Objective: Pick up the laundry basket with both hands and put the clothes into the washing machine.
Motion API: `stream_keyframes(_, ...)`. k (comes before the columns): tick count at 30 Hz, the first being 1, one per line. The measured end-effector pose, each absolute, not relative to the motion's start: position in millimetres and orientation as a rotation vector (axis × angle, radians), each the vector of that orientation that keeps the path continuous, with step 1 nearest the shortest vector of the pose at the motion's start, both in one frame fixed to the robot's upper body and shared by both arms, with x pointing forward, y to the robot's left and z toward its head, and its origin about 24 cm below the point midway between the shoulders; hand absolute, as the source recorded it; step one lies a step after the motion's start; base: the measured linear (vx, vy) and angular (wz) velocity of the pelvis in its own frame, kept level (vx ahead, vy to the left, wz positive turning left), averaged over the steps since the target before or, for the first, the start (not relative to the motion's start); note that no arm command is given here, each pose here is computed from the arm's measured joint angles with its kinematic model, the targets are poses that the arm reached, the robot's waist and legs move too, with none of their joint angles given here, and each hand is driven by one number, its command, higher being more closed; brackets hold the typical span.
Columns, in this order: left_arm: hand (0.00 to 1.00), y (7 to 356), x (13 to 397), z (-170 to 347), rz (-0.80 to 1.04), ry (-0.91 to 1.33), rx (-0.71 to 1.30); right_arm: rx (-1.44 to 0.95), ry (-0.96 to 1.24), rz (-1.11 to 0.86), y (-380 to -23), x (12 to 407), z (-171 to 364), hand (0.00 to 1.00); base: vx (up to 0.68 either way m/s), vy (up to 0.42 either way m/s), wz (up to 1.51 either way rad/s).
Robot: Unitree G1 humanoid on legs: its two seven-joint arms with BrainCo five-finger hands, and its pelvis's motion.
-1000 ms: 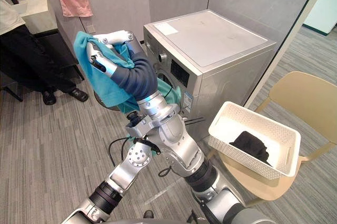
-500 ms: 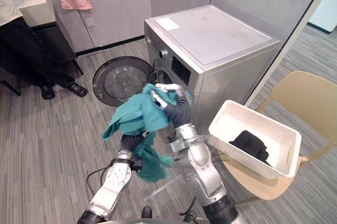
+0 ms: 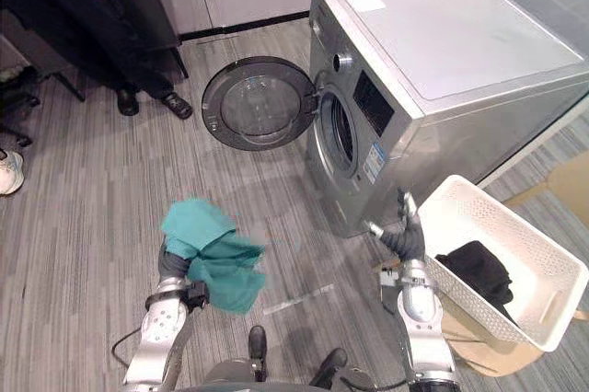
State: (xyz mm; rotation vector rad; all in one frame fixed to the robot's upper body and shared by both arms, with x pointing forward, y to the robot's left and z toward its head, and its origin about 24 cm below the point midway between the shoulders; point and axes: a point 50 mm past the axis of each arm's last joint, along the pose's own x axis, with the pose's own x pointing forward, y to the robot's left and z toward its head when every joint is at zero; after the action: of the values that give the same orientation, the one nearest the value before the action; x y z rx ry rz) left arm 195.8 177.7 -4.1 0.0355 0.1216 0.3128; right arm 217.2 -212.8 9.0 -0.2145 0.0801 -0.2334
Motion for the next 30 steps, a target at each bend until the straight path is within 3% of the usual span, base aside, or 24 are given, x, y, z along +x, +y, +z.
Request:
stream_keyframes(4, 1.00, 182.6, 181.8, -15.2, 0.301, 0.187, 0.038, -0.215, 0.317, -0.253, -216.8, 195.0, -37.4, 0.00, 0.16, 0.101, 0.20)
stream_keyframes(8, 1.00, 184.8, 180.2, -16.1, 0.270, 0.199, 0.070, -0.155, 0.417, -0.220, -203.3, 175.3, -57.2, 0.00, 0.28, 0.088, 0.30)
stream_keyframes(19, 1.00, 154.3, 198.5, -13.9, 0.151, 0.175, 0.033, -0.158, 0.440, -0.157, -196.2, 169.9, -60.0, 0.00, 0.45, -0.147, 0.53)
stream_keyframes(24, 1.00, 140.0, 197.4, -13.3, 0.078, 0.175, 0.008, -0.137, 0.296, -0.153, -190.0, 181.6, -30.6, 0.00, 0.51, -0.183, -0.50)
stream_keyframes(30, 1.00, 135.5, 200.1, -6.8, 0.072, 0.146, -0.007, -0.116, 0.304, -0.151, -183.8, 180.1, -32.4, 0.00, 0.33, 0.096, -0.96)
